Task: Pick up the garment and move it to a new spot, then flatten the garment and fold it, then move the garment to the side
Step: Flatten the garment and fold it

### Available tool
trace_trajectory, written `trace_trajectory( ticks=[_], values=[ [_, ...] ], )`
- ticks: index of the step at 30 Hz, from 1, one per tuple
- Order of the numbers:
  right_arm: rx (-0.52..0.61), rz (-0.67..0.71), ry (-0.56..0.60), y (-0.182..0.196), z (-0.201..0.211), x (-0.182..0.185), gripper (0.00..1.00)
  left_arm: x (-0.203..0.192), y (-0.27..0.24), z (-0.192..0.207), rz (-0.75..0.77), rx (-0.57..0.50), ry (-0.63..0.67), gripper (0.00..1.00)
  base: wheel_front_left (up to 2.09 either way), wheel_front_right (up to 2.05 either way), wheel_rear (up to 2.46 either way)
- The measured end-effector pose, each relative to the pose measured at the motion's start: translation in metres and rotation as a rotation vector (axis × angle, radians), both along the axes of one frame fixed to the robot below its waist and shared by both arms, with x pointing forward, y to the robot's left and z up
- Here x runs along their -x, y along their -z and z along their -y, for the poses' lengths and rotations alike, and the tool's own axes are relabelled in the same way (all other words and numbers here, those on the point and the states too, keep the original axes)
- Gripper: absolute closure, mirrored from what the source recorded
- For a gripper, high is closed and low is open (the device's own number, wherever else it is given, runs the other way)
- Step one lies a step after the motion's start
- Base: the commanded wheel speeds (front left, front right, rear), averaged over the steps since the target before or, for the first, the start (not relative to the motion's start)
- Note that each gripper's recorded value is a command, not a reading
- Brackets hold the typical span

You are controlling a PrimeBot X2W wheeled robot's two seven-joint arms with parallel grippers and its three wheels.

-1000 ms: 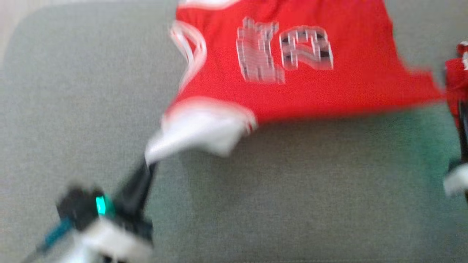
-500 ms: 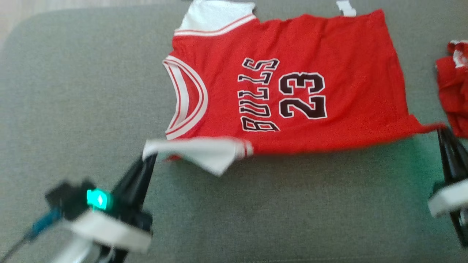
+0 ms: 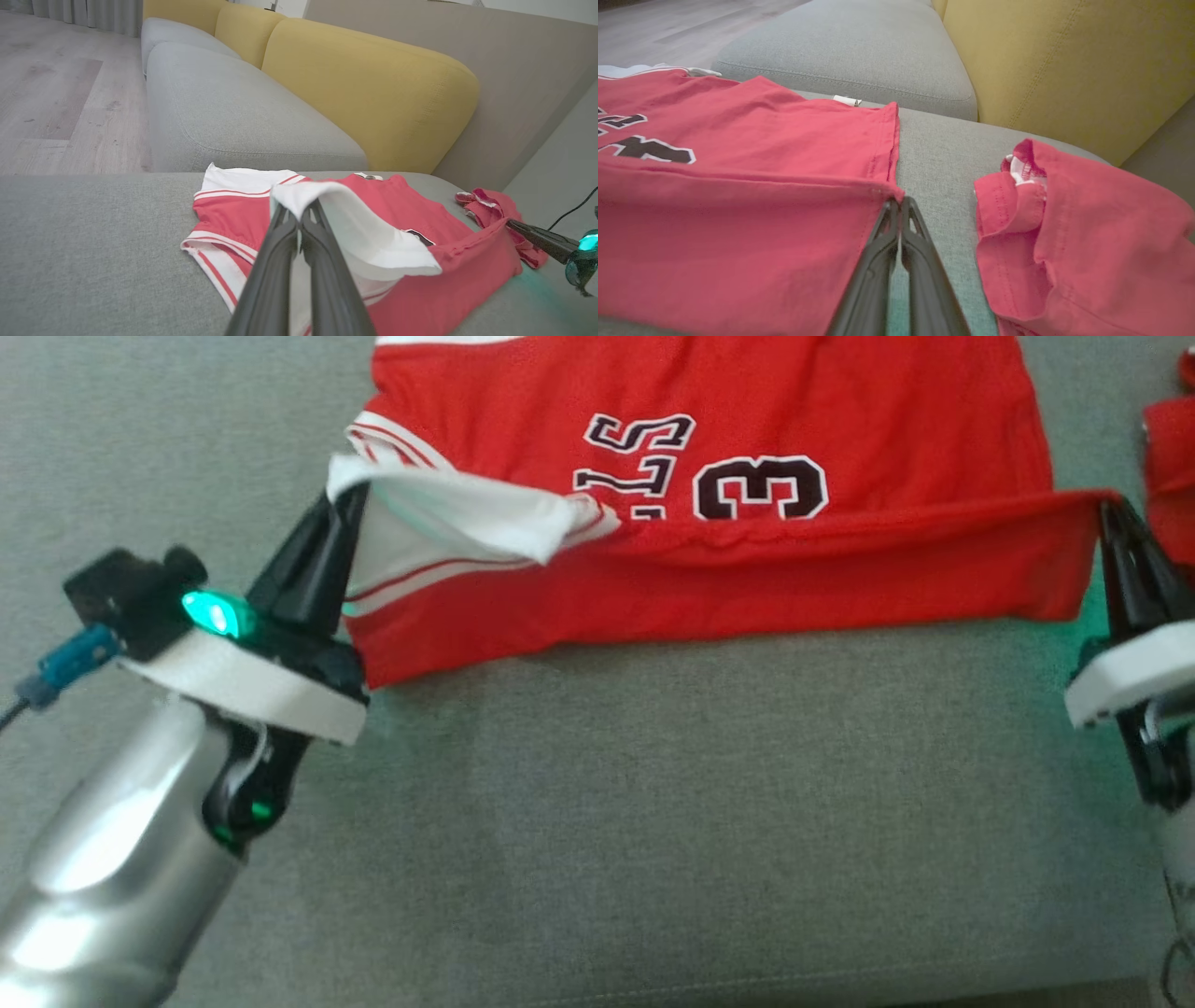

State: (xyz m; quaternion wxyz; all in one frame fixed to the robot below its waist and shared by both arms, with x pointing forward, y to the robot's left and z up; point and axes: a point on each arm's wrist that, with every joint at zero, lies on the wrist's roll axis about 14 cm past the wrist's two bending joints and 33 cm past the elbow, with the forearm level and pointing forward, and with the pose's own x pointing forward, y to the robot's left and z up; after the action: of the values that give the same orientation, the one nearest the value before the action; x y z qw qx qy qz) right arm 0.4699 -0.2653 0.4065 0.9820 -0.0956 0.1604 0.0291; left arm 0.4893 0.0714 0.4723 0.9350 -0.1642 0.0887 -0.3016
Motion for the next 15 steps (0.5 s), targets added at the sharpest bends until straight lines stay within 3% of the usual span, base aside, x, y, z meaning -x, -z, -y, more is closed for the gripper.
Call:
trace_trajectory(
  ticks=[6,7,8,15],
  values=[
    [-0.009,0.025,0.006,0.002,0.001,-0.016,1.00,-0.019,0.015,0.002,-0.013,-0.010,-0.011,1.00,0.00,0.00,0.00],
    [-0.016,0.029,0.007,0.003,0.001,-0.018,0.50,-0.021,0.017,0.001,-0.018,-0.013,-0.016,0.45,0.00,0.00,0.00],
    [-0.019,0.036,0.007,0.003,0.000,-0.020,0.00,-0.023,0.018,0.000,-0.015,-0.011,-0.024,0.00,0.00,0.00,0.00],
    [-0.039,0.060,0.004,0.001,-0.003,-0.022,0.00,-0.018,0.024,-0.007,-0.001,-0.039,-0.059,0.00,0.00,0.00,0.00]
  ],
)
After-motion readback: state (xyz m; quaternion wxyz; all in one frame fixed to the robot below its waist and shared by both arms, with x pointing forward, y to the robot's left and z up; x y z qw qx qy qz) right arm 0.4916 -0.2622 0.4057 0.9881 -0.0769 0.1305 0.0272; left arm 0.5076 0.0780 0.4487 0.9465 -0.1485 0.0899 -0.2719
